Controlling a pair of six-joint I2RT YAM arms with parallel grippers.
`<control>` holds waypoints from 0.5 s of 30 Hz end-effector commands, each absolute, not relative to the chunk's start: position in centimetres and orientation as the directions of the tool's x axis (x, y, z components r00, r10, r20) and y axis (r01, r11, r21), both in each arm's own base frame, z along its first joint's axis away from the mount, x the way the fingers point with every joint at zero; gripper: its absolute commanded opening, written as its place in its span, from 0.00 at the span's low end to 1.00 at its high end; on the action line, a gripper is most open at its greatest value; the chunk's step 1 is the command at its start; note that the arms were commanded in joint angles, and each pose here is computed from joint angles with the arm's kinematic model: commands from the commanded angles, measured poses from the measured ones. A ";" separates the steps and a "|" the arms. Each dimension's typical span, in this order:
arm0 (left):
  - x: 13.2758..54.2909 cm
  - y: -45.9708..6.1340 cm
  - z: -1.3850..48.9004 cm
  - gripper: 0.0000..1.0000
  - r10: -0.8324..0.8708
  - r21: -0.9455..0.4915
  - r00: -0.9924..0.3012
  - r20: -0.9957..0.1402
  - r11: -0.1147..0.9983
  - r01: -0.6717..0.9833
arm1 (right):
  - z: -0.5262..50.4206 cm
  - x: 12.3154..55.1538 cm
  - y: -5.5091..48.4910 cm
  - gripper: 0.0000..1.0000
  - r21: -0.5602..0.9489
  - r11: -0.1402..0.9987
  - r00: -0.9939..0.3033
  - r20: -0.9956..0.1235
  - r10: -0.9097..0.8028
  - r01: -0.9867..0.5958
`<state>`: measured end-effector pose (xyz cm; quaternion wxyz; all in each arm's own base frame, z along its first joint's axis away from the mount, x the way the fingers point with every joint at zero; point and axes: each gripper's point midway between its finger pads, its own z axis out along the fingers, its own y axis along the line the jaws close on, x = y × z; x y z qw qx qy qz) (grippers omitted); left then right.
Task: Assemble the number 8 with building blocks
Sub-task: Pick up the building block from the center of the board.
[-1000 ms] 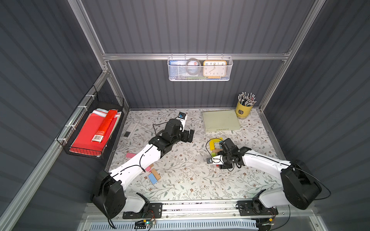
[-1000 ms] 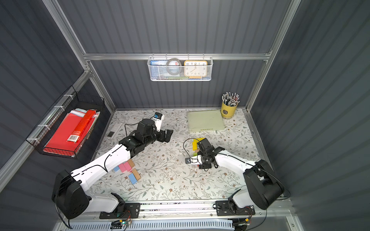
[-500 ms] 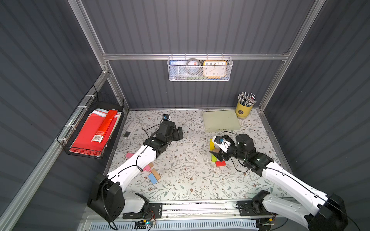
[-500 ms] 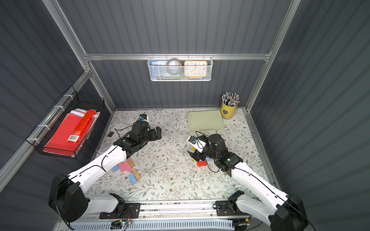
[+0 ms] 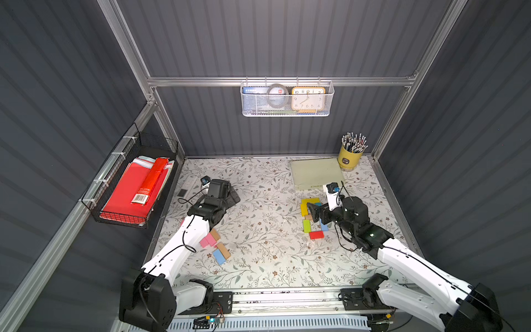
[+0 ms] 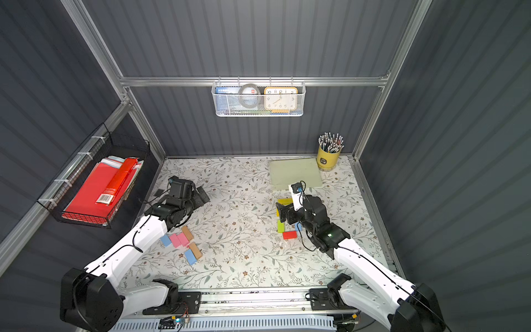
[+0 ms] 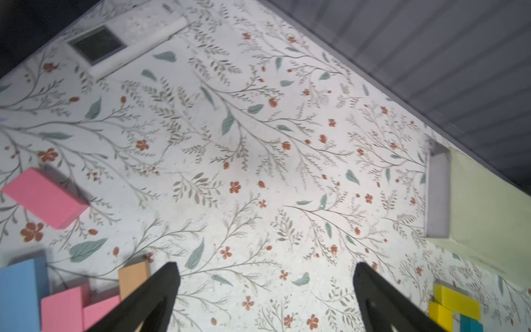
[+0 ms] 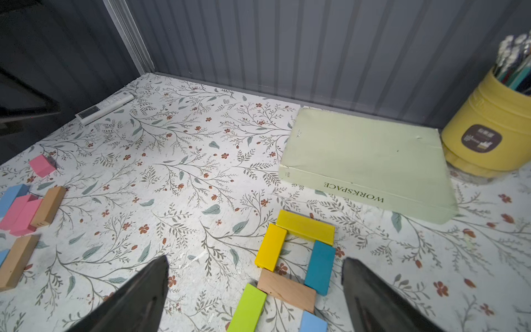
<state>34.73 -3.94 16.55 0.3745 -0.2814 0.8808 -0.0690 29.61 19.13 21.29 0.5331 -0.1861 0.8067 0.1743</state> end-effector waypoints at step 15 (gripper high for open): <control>30.1 1.4 6.2 0.80 -0.731 -0.291 -0.599 -0.328 0.681 -0.672 | 18.3 28.1 23.4 0.96 0.300 0.761 -0.514 -0.856 -0.051 -0.575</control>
